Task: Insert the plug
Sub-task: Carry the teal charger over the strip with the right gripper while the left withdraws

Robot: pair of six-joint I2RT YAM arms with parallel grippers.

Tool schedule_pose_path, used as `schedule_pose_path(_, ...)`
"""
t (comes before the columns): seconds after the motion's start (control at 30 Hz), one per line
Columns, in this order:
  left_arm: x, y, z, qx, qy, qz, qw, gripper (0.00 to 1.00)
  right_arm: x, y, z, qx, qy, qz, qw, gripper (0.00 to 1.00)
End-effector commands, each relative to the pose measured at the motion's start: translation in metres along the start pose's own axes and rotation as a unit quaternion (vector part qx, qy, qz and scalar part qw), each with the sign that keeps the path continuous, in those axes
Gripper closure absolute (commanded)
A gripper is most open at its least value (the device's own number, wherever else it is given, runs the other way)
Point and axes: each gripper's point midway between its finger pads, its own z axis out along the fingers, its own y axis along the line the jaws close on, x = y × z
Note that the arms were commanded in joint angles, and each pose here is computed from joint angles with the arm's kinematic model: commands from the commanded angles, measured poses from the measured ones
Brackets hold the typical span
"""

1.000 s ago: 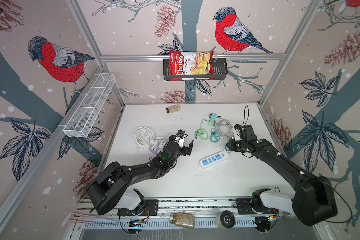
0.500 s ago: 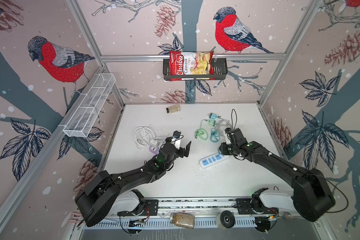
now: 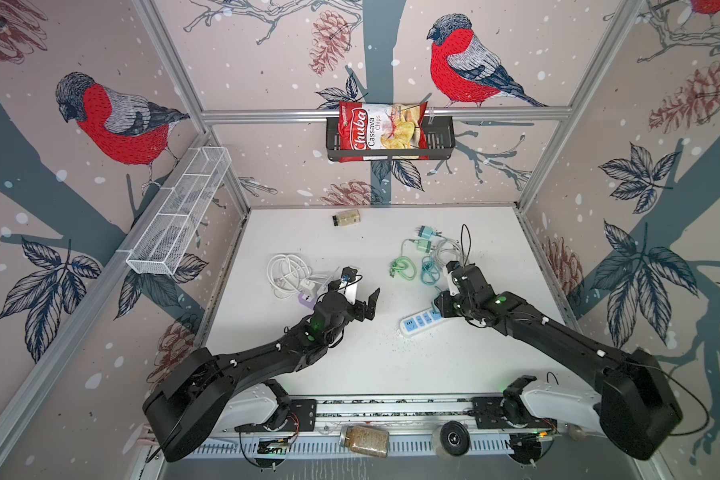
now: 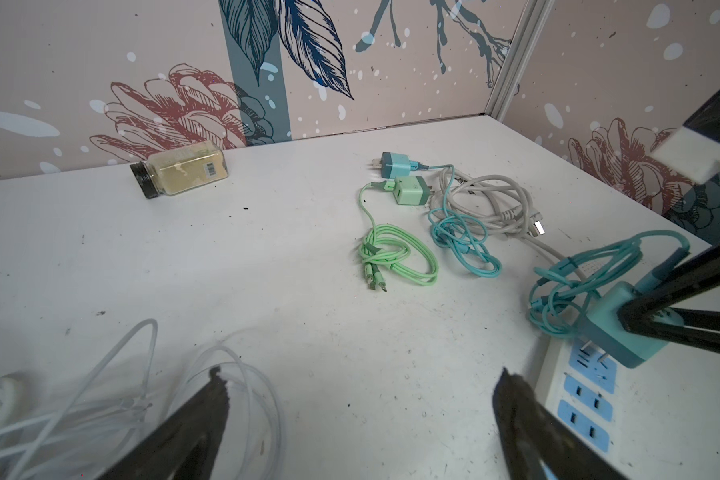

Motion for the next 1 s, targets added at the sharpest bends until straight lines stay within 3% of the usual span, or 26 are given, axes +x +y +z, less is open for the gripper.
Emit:
schedule_pose_path(0.0, 0.000, -0.005, -0.001, 0.013, -0.001, -0.016, 1.000, 0.02, -0.005, 0.006, 0.003, -0.006, -0.018, 0.001, 1.000, 0.91)
schedule_pose_path(0.63, 0.009, 0.003, -0.014, 0.008, -0.004, -0.030, 1.000, 0.02, 0.011, 0.028, 0.016, -0.011, 0.013, -0.043, 0.999, 0.92)
schedule_pose_path(0.97, 0.008, 0.000, -0.012, 0.012, -0.006, -0.032, 0.999, 0.02, 0.015, 0.019, 0.006, 0.010, 0.013, -0.027, 1.000, 0.92)
